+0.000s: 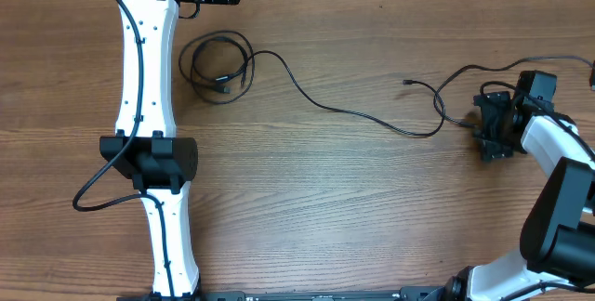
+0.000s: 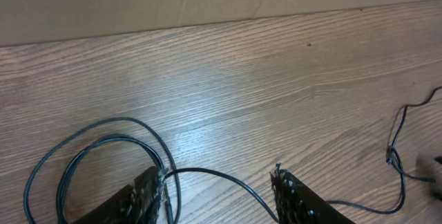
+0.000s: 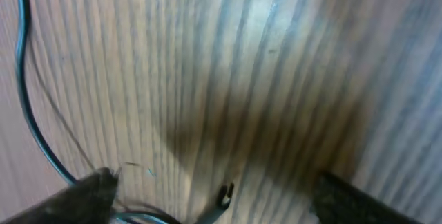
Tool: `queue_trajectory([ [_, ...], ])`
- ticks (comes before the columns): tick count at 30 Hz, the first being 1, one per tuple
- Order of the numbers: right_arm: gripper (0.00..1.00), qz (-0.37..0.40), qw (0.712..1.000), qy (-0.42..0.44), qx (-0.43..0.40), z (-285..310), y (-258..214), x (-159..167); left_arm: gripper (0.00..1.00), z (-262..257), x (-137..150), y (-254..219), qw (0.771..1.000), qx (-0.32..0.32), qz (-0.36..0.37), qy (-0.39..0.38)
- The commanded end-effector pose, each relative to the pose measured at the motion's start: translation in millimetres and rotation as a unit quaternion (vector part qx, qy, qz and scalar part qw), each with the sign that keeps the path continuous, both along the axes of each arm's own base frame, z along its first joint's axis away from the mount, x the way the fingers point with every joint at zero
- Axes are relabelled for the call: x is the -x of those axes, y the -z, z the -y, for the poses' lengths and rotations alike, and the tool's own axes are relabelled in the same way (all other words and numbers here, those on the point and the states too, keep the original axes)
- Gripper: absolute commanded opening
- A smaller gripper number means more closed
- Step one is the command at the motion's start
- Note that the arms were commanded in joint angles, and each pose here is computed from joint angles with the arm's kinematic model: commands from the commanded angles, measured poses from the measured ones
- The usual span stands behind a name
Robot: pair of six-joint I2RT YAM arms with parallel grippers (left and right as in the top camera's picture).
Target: Untangle cables
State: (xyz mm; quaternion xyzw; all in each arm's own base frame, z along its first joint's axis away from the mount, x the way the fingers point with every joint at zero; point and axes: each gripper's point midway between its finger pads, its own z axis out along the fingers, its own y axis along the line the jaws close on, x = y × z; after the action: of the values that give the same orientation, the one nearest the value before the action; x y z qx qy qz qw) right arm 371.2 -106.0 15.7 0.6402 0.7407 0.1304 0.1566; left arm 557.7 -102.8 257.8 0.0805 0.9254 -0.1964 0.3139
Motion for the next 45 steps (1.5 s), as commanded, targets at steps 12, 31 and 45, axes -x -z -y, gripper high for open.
queue_trajectory([
  [12, 0.70, 0.008, 0.999, 0.008, -0.041, -24.4, 5.7, -10.7, 0.53, 2.2, 0.3, -13.3, 1.000, 0.010, 0.012, -0.008],
  [31, 0.04, -0.044, 0.995, -0.091, 0.010, -27.1, 33.4, -3.3, 0.54, 1.6, 0.0, -13.4, 1.000, 0.008, 0.013, -0.008],
  [45, 0.04, 0.100, 0.942, -0.289, -0.139, -171.9, -87.3, -63.1, 0.54, 1.1, 0.0, -13.1, 1.000, 0.007, 0.013, -0.009],
])
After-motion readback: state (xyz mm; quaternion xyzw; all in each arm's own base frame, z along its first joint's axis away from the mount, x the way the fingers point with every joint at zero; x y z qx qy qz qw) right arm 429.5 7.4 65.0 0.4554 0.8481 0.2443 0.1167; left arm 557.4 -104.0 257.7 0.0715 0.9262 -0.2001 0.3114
